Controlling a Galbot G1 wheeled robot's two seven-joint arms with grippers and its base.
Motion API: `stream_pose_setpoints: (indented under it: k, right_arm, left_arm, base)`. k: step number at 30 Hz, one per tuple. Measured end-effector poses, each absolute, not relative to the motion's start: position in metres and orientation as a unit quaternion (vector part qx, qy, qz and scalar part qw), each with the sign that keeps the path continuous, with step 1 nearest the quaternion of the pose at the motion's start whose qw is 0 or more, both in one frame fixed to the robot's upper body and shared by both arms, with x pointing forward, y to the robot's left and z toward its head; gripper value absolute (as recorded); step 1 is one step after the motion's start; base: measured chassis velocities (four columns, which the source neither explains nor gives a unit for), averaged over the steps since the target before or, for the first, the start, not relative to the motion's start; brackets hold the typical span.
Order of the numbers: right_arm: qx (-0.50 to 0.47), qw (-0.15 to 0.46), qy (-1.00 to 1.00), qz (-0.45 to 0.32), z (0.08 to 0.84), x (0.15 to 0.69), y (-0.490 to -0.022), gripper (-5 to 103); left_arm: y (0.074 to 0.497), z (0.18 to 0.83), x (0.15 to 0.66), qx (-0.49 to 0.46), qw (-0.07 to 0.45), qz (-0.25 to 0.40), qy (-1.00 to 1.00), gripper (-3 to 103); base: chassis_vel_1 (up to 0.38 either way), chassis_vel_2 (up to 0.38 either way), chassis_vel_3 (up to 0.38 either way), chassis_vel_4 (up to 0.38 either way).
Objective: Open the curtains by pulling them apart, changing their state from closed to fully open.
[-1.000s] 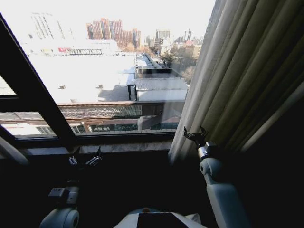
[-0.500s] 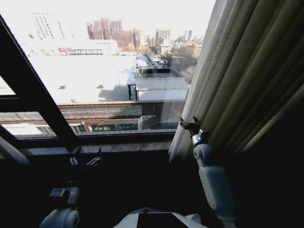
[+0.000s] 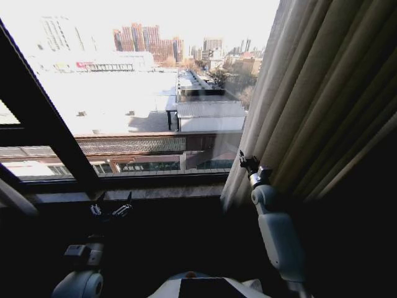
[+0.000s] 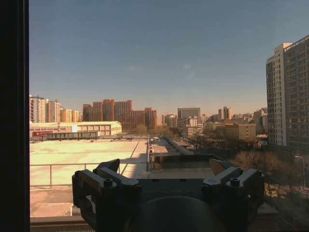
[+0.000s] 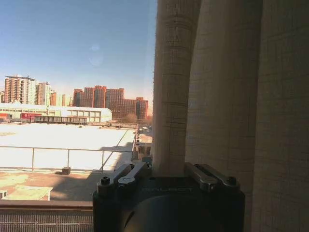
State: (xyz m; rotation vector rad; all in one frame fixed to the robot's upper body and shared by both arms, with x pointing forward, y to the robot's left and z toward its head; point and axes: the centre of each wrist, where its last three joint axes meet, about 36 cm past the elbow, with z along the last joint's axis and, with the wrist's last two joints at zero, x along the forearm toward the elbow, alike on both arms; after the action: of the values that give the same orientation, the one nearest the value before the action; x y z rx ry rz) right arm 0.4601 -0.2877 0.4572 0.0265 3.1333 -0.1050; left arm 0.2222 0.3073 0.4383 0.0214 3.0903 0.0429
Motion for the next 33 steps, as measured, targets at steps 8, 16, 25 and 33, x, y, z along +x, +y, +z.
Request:
stream_pose_setpoints:
  k: [8,16,25,33]
  right_arm:
    - [0.0,0.019,0.999,-0.035,0.473,0.416,-0.287,1]
    - [-0.016,0.051,0.998,-0.027,0.509,0.377,-0.275,0]
    - [-0.022,0.034,0.998,-0.036,0.514,0.337,-0.271,0]
    - [-0.017,0.011,0.999,-0.033,0.503,0.326,-0.27,0]
  left_arm:
    - [0.303,0.441,0.221,0.011,0.034,0.009,0.999,100]
    - [0.301,0.443,0.221,0.01,0.036,0.007,0.999,100]
    - [0.3,0.445,0.221,0.009,0.04,0.004,0.999,100]
    - [0.297,0.449,0.221,0.01,0.048,0.001,0.999,100]
  base:
    - [0.0,0.0,0.0,0.0]
    - [0.0,0.0,0.0,0.0]
    - [0.0,0.0,0.0,0.0]
    - [0.0,0.0,0.0,0.0]
